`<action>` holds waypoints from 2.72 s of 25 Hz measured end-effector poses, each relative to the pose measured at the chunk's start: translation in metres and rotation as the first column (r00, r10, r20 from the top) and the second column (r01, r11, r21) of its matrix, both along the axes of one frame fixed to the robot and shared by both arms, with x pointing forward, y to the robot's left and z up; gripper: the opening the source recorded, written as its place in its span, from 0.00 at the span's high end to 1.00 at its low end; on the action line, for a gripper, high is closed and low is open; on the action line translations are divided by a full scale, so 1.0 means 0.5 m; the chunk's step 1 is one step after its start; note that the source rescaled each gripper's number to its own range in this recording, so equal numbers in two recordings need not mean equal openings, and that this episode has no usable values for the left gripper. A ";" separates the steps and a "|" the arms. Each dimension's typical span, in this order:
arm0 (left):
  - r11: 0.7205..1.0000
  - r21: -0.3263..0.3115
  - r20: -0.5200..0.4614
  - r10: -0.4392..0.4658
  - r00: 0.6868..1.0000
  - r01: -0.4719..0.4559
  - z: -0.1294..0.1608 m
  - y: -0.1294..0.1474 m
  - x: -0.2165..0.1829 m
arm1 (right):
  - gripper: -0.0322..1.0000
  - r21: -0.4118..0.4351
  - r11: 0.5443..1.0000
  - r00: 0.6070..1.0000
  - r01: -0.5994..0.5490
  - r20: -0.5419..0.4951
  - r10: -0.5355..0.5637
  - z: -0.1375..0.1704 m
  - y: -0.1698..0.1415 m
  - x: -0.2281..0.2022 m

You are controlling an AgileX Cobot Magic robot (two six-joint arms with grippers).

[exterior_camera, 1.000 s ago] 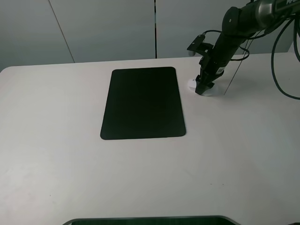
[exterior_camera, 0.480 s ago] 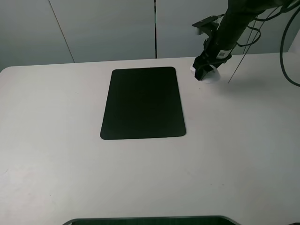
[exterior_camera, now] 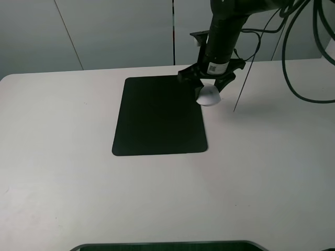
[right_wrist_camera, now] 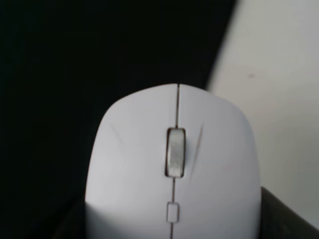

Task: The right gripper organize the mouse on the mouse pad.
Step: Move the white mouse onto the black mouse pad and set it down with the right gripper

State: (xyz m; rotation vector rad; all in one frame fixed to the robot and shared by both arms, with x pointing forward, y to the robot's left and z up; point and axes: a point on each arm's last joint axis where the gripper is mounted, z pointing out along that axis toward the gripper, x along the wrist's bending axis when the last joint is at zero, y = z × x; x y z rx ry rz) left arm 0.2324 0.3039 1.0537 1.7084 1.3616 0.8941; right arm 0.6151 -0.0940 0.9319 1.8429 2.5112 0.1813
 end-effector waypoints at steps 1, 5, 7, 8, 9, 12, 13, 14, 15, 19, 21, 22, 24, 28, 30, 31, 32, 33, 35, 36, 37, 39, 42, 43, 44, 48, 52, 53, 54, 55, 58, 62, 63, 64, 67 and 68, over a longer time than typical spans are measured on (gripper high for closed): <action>1.000 0.000 0.000 0.000 1.000 0.000 0.000 0.000 0.000 | 0.94 0.003 1.000 1.000 0.019 0.000 -0.019 0.000 0.018 -0.009; 1.000 0.000 0.000 0.000 1.000 0.000 0.000 0.000 0.000 | 0.94 0.024 0.995 0.995 0.093 0.029 -0.093 0.001 0.076 -0.038; 1.000 0.000 0.000 0.000 1.000 0.000 0.000 0.000 0.000 | 0.94 0.047 0.991 0.991 0.126 0.039 -0.127 0.002 0.102 -0.051; 1.000 0.000 0.000 0.000 1.000 0.000 0.000 0.000 0.000 | 0.94 0.054 0.988 0.988 0.144 0.049 -0.146 0.002 0.111 -0.055; 1.000 0.000 0.000 0.000 1.000 0.000 0.000 0.000 0.000 | 0.94 0.067 0.983 0.984 0.168 0.051 -0.172 0.002 0.119 -0.059; 1.000 0.000 0.000 0.000 1.000 0.000 0.000 0.000 0.000 | 0.94 0.094 0.972 0.972 0.213 0.079 -0.221 0.004 0.141 -0.067; 1.000 0.000 0.000 0.000 1.000 0.000 0.000 0.000 0.000 | 0.94 0.105 0.969 0.969 0.222 0.089 -0.232 0.004 0.148 -0.070; 1.000 0.000 0.000 0.000 1.000 0.000 0.000 0.000 0.000 | 0.94 0.111 0.965 0.963 0.239 0.098 -0.249 0.005 0.153 -0.072; 1.000 0.000 0.000 0.000 1.000 0.000 0.000 0.000 0.000 | 0.94 0.117 0.961 0.958 0.252 0.107 -0.265 0.005 0.158 -0.074; 1.000 0.000 0.000 0.000 1.000 0.000 0.000 0.000 0.000 | 0.94 0.114 0.951 0.943 0.288 0.138 -0.302 0.000 0.168 -0.070; 1.000 0.000 0.000 0.000 1.000 0.000 0.000 0.000 0.000 | 0.94 0.094 0.952 0.943 0.292 0.139 -0.303 -0.008 0.177 -0.062; 1.000 0.000 0.000 0.000 1.000 0.000 0.000 0.000 0.000 | 0.94 0.078 0.954 0.944 0.288 0.142 -0.297 -0.013 0.183 -0.058; 1.000 0.000 0.000 0.000 1.000 0.000 0.000 0.000 0.000 | 0.94 0.052 0.956 0.947 0.288 0.134 -0.293 -0.028 0.195 -0.049; 1.000 0.000 0.000 0.000 1.000 0.000 0.000 0.000 0.000 | 0.94 0.029 0.961 0.950 0.275 0.147 -0.276 -0.048 0.214 -0.033; 1.000 0.000 0.000 0.000 1.000 0.000 0.000 0.000 0.000 | 0.94 0.024 0.962 0.952 0.271 0.143 -0.271 -0.061 0.223 -0.033; 1.000 0.000 0.000 0.000 1.000 0.000 0.000 0.000 0.000 | 0.94 0.014 0.963 0.953 0.269 0.137 -0.269 -0.072 0.225 -0.034; 1.000 0.000 0.000 0.000 1.000 0.000 0.000 0.000 0.000 | 0.94 0.008 0.964 0.955 0.267 0.134 -0.265 -0.078 0.229 -0.037; 1.000 0.000 0.000 0.000 1.000 0.000 0.000 0.000 0.000 | 0.94 -0.004 0.964 0.957 0.266 0.126 -0.263 -0.088 0.229 -0.039; 1.000 0.000 0.000 0.000 1.000 0.000 0.000 0.000 0.000 | 0.94 -0.022 0.964 0.958 0.266 0.116 -0.262 -0.103 0.230 -0.041; 1.000 0.000 0.000 0.000 1.000 0.000 0.000 0.000 0.000 | 0.94 -0.028 0.961 0.956 0.275 0.111 -0.271 -0.109 0.231 -0.042; 1.000 0.000 0.000 0.000 1.000 0.000 0.000 0.000 0.000 | 0.94 -0.032 0.957 0.953 0.287 0.106 -0.282 -0.115 0.231 -0.043; 1.000 0.000 0.000 0.000 1.000 0.000 0.000 0.000 0.000 | 0.94 -0.032 0.952 0.949 0.304 0.103 -0.299 -0.122 0.231 -0.043; 1.000 0.000 0.000 0.000 1.000 0.000 0.000 0.000 0.000 | 0.94 -0.026 0.952 0.946 0.305 0.122 -0.300 -0.121 0.231 -0.039; 1.000 0.000 0.000 0.000 1.000 0.000 0.000 0.000 0.000 | 0.94 -0.026 0.953 0.946 0.303 0.129 -0.298 -0.121 0.231 -0.038; 1.000 0.000 0.000 0.000 1.000 0.000 0.000 0.000 0.000 | 0.94 -0.028 0.952 0.946 0.304 0.132 -0.298 -0.121 0.230 -0.038; 1.000 0.000 0.000 0.000 1.000 0.000 0.000 0.000 0.000 | 0.94 -0.042 0.951 0.946 0.305 0.123 -0.298 -0.136 0.229 -0.038; 1.000 0.000 0.000 0.000 1.000 0.000 0.000 0.000 0.000 | 0.94 -0.044 0.951 0.947 0.306 0.120 -0.299 -0.140 0.230 -0.038; 1.000 0.000 0.000 0.000 1.000 0.000 0.000 0.000 0.000 | 0.94 -0.046 0.951 0.947 0.306 0.119 -0.299 -0.140 0.229 -0.039; 1.000 0.000 0.000 0.000 1.000 0.000 0.000 0.000 0.000 | 0.94 -0.048 0.951 0.947 0.307 0.118 -0.299 -0.140 0.229 -0.039; 1.000 0.000 0.000 0.000 1.000 0.000 0.000 0.000 0.000 | 0.94 -0.048 0.951 0.947 0.307 0.118 -0.299 -0.140 0.229 -0.039; 1.000 0.000 0.000 0.000 1.000 0.000 0.000 0.000 0.000 | 0.94 -0.050 0.950 0.947 0.308 0.116 -0.301 -0.140 0.229 -0.039; 1.000 0.000 0.000 0.000 1.000 0.000 0.000 0.000 0.000 | 0.94 -0.051 0.950 0.947 0.307 0.115 -0.299 -0.140 0.229 -0.040; 1.000 0.000 0.000 0.000 1.000 0.000 0.000 0.000 0.000 | 0.94 -0.051 0.950 0.947 0.307 0.115 -0.299 -0.140 0.229 -0.040; 1.000 0.000 0.000 0.000 1.000 0.000 0.000 0.000 0.000 | 0.94 -0.053 0.951 0.948 0.306 0.113 -0.298 -0.140 0.229 -0.040; 1.000 0.000 0.000 0.000 1.000 0.000 0.000 0.000 0.000 | 0.94 -0.056 0.950 0.948 0.306 0.112 -0.299 -0.140 0.228 -0.041; 1.000 0.000 0.000 0.000 1.000 0.000 0.000 0.000 0.000 | 0.94 -0.058 0.950 0.948 0.306 0.111 -0.299 -0.140 0.228 -0.041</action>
